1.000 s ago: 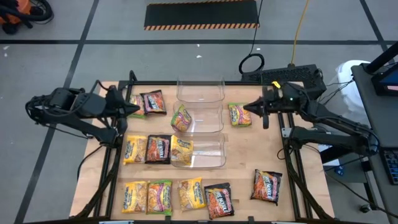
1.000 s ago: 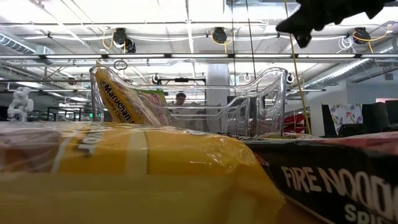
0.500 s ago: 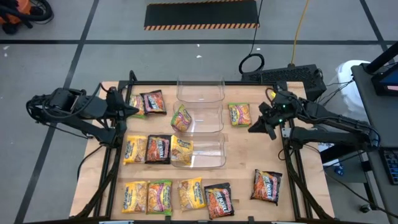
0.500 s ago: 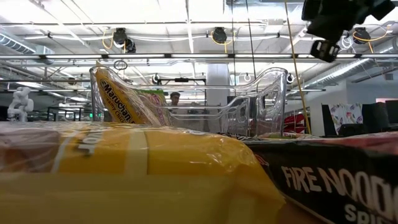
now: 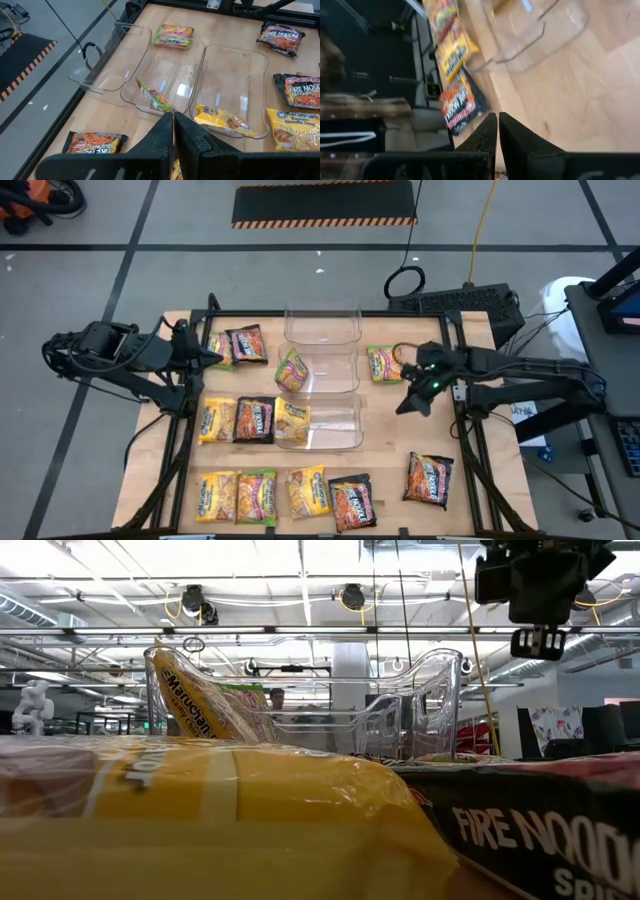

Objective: Sort Maruchan noodles
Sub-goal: Put the black noodle pack into the top transparent bin

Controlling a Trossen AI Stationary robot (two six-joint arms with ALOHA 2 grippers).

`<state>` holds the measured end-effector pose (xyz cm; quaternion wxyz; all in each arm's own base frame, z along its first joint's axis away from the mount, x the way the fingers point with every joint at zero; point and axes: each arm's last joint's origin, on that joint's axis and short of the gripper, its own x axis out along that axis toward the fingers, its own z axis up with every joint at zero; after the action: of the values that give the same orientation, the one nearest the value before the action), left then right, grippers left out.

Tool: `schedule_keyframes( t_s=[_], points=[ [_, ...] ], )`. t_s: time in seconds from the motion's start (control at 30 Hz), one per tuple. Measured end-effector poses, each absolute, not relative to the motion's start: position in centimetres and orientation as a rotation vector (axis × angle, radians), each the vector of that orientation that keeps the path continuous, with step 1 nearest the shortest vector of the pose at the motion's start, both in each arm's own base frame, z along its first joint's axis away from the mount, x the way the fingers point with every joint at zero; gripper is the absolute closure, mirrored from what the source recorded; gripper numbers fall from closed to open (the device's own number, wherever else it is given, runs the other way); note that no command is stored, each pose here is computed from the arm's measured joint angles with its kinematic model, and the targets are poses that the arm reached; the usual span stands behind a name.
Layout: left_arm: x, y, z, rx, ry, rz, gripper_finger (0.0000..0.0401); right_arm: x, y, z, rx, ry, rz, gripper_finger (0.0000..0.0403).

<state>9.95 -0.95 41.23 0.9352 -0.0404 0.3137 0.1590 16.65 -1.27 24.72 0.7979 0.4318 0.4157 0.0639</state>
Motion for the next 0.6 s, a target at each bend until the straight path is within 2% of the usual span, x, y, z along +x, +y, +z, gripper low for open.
schedule_keyframes(
  t_s=[0.2, 0.6],
  points=[
    [9.7, -0.9, 41.0, -0.074, 0.681, 0.318, 0.0380, 18.7, -0.1, 22.7, 0.937, 1.041, 0.156, 0.0390],
    [9.7, -1.1, 40.9, -0.090, 0.697, 0.275, 0.0380, 23.0, 2.7, 20.0, 0.979, 1.089, 0.218, 0.0390]
  ],
)
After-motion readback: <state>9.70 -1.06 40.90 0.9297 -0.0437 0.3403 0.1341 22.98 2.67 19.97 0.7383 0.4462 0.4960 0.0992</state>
